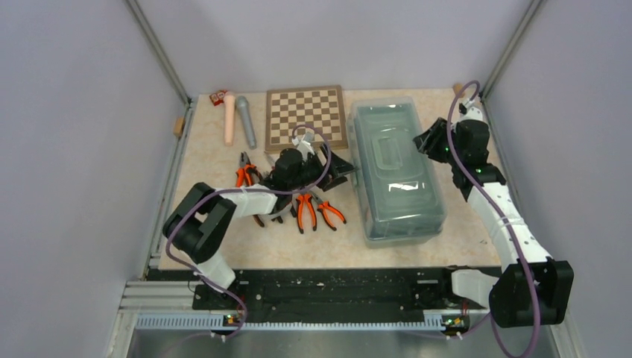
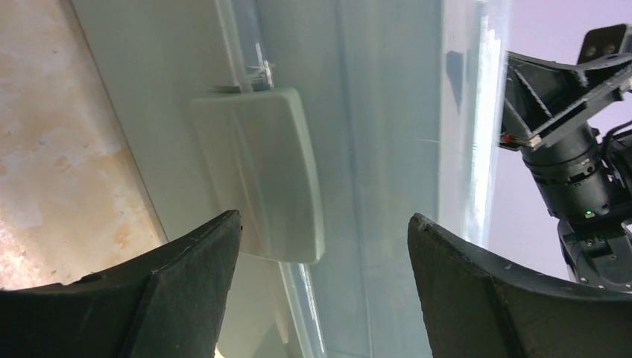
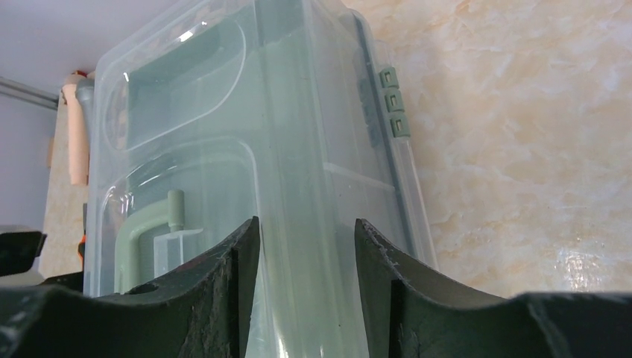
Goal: Pack the tool kit
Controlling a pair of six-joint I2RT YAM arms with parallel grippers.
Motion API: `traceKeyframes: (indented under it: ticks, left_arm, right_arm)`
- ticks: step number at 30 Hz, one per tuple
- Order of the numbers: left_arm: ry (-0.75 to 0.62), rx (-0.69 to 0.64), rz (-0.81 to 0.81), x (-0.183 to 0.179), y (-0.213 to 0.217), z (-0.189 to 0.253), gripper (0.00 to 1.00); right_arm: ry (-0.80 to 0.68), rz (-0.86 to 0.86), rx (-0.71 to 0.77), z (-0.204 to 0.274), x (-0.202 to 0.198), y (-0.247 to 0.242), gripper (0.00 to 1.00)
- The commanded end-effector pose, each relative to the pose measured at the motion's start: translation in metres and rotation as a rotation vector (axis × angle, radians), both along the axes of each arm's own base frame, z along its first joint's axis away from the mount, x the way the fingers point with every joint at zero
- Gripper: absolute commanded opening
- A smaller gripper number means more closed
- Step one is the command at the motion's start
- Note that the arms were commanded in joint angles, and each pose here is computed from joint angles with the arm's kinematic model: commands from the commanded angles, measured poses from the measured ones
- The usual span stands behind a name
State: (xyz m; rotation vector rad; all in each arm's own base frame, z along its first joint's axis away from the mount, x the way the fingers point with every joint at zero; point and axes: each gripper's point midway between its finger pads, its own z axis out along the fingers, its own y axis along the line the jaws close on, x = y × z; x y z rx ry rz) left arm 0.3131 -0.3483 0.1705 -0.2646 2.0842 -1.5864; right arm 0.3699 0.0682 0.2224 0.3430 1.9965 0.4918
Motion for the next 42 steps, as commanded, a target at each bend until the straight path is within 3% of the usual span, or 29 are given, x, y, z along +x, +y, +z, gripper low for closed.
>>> traceKeyframes:
  ticks: [1, 16, 23, 32, 42]
  left_arm:
    - [-0.068, -0.099, -0.013, 0.007, -0.009, 0.014, 0.85]
    - [-0.116, -0.324, -0.062, 0.008, -0.007, 0.000, 0.83]
    - [-0.144, -0.334, -0.105, 0.005, -0.014, 0.006, 0.84]
    - [-0.101, -0.318, -0.102, 0.007, -0.016, -0.017, 0.88]
    - [-0.106, -0.343, -0.118, 0.005, -0.019, -0.020, 0.88]
  right_arm:
    - [0.109, 0.115, 0.050, -0.028, -0.025, 0.026, 0.48]
    - [0.162, 0.204, 0.029, -0.042, -0.036, 0.034, 0.52]
    - [0.205, 0.237, -0.005, -0.047, -0.046, 0.033, 0.54]
    - [0.263, 0.289, -0.043, -0.064, -0.056, 0.040, 0.55]
    - [0.298, 0.281, -0.105, -0.079, -0.063, 0.038, 0.52]
